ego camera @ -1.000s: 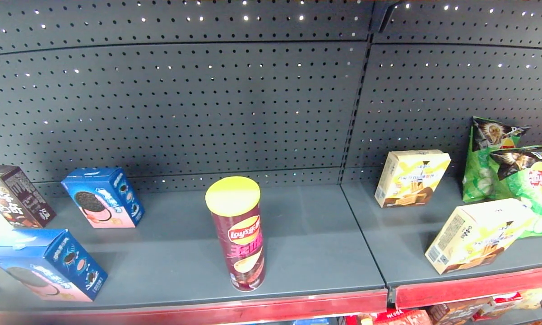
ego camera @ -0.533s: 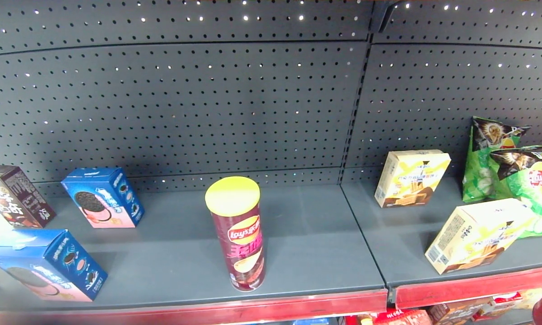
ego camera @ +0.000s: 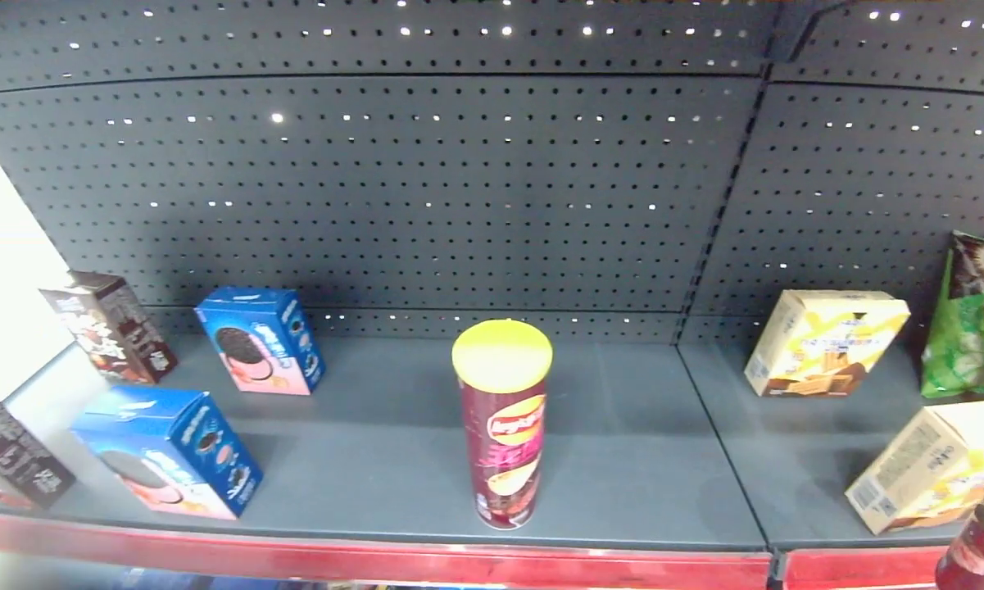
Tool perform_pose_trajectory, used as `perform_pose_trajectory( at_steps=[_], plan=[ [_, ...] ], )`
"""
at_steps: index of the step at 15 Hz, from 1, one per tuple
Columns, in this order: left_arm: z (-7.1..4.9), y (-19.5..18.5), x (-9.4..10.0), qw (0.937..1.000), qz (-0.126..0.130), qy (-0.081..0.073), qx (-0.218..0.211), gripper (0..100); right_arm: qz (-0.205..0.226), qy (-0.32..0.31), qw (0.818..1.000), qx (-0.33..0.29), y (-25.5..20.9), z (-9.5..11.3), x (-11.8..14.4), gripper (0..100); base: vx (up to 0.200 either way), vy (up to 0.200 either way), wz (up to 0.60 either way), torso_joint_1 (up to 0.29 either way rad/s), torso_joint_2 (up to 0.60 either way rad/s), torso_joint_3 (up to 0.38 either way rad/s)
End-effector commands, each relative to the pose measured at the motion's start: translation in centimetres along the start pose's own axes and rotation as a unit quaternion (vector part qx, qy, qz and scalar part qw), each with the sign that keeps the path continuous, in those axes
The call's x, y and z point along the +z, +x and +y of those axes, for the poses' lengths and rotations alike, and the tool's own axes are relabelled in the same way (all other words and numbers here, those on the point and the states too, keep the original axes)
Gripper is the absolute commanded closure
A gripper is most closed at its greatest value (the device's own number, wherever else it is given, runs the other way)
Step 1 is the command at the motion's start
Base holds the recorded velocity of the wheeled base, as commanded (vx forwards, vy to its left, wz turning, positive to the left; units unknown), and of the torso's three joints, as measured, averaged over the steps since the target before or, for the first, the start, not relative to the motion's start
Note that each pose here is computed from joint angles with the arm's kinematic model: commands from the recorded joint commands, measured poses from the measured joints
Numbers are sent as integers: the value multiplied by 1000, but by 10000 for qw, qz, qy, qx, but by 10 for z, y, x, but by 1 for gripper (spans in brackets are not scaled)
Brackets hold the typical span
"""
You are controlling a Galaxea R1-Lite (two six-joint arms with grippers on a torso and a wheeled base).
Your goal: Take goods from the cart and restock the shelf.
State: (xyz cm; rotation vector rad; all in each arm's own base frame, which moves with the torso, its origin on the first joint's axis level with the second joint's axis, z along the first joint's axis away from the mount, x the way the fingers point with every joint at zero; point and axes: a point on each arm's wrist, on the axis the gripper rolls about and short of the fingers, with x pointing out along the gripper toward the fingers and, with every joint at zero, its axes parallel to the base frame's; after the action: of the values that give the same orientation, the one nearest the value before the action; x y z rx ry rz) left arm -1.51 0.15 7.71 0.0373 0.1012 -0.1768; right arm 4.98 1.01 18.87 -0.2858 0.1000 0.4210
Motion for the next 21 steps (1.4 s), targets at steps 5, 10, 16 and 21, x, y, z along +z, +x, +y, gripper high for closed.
perform_pose_trajectory(
  at_steps=[5, 10, 16, 21],
  plan=[
    [0, 0, 0, 10000, 9, 3, 2, 0, 15, 28, 9999, 168, 4, -1, 3, 100, 0, 0, 0, 0, 0, 0],
    [0, 0, 0, 10000, 9, 3, -6, 0, -146, 159, 9965, 809, 37, -8, 16, 100, 0, 0, 0, 0, 0, 0],
    [0, 0, 0, 10000, 9, 3, -6, 0, -300, 254, 9925, 1162, 106, -11, 21, 100, 0, 0, 0, 0, 0, 0],
    [0, 0, 0, 10000, 9, -4, -6, 0, -138, 463, 9910, 1246, 143, -13, 22, 100, 0, 0, 0, 0, 0, 0]
  ],
)
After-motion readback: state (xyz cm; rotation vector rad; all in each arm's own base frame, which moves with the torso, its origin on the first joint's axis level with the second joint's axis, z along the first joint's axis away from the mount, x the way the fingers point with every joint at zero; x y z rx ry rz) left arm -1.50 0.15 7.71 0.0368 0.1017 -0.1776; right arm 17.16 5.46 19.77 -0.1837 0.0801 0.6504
